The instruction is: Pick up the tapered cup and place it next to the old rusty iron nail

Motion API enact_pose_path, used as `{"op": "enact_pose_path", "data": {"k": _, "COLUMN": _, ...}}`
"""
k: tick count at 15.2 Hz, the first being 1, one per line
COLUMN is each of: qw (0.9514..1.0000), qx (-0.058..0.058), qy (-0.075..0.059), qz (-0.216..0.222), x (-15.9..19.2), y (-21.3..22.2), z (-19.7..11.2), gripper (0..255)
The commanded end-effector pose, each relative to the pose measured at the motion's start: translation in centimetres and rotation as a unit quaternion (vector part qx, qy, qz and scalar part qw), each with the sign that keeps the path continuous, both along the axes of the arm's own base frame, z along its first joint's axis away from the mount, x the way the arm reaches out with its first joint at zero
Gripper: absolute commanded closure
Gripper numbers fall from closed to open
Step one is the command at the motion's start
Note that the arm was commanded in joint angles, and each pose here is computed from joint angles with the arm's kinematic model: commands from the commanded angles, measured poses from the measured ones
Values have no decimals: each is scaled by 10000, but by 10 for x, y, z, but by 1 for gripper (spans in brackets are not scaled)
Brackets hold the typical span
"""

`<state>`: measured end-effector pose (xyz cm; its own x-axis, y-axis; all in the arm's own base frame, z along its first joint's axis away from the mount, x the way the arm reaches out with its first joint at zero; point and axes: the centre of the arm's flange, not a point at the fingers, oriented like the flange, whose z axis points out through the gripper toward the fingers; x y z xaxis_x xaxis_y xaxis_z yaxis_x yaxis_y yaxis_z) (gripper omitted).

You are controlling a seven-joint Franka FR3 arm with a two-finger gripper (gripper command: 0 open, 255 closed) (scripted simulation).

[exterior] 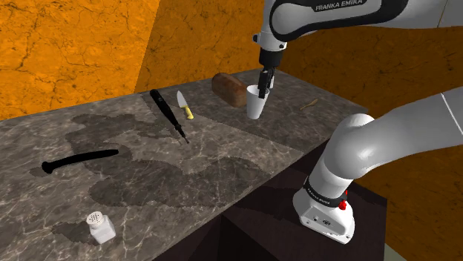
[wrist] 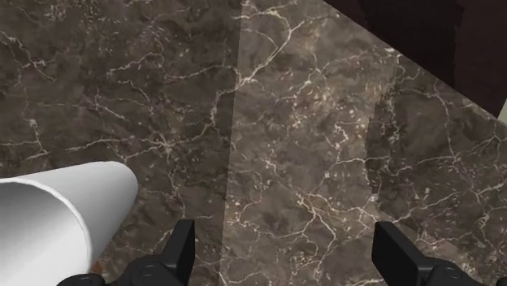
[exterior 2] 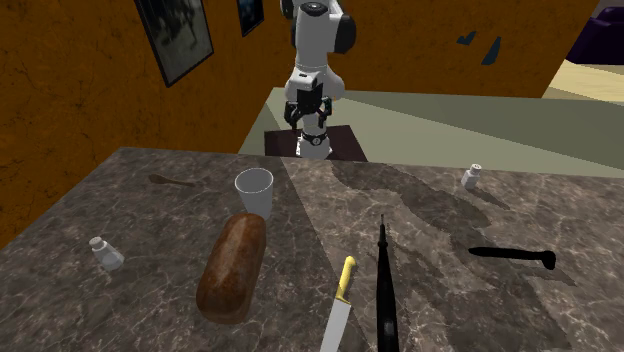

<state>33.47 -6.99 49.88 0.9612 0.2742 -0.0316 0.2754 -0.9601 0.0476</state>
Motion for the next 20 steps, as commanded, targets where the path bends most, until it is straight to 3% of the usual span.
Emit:
{"op": "enact_pose_path", "data": {"k": 1, "qw": 9999, "qx": -60, "qy": -87, "qz": 133, "x": 8, "y": -17, "z": -13, "gripper": 0}}
{"op": "enact_pose_path", "data": {"k": 13, "qw": 9943, "qx": -370, "qy": -537, "qz": 844, "x": 78, "y": -121, "z": -86, "gripper": 0}}
{"op": "enact_pose_path", "data": {"k": 20, "qw": 9943, "qx": -371, "qy": -538, "qz": 846, "x": 81, "y": -125, "z": -118, "gripper": 0}}
